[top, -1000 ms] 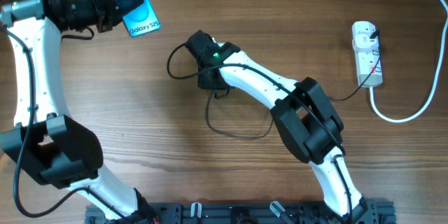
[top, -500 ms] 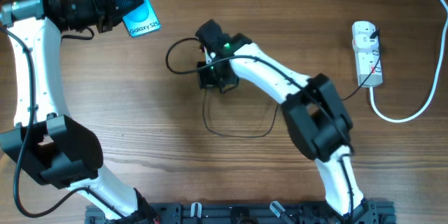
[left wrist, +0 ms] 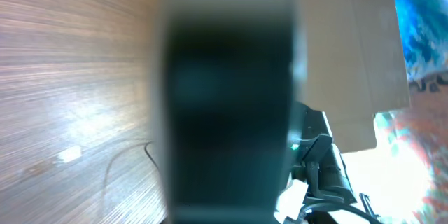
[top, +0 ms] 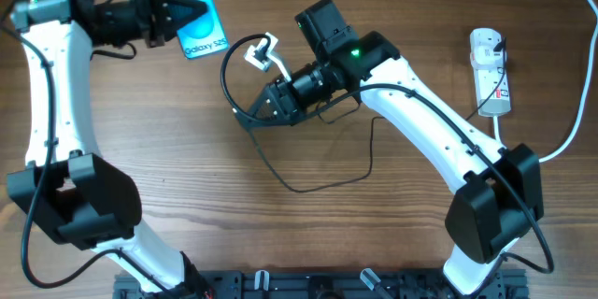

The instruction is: Plug charger to phone and switch on socket

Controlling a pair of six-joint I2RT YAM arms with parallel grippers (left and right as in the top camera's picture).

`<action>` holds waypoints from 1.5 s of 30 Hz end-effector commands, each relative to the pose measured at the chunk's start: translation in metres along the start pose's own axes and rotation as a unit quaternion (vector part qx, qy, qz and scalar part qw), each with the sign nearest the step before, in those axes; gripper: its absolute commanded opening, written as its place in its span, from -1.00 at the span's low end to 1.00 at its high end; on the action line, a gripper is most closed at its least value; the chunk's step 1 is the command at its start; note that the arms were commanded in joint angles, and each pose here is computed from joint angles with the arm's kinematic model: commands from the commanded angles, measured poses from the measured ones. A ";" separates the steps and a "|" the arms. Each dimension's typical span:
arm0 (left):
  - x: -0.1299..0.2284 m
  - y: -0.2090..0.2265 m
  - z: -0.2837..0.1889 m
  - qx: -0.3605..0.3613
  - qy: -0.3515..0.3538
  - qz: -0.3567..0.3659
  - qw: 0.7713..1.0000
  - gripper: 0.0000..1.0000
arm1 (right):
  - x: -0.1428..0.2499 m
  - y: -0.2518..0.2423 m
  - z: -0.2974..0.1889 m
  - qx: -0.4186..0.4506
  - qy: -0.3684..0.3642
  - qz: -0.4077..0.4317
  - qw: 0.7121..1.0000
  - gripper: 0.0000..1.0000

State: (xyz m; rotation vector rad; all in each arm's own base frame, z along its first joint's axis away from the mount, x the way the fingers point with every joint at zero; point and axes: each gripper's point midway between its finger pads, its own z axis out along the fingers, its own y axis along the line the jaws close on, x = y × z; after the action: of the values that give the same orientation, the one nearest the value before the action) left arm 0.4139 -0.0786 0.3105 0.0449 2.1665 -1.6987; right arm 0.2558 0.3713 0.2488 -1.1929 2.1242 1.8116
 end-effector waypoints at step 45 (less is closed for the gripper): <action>-0.009 -0.051 0.005 0.110 0.010 0.036 0.993 -0.92 | -0.090 0.010 -0.024 -0.011 -0.128 0.001 0.992 -0.91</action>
State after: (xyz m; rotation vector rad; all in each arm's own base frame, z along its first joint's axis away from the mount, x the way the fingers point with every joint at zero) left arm 0.4184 -0.0933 0.3437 0.1532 2.0058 -1.8659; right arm 0.3249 0.3911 0.3100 -0.8840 1.9765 1.8635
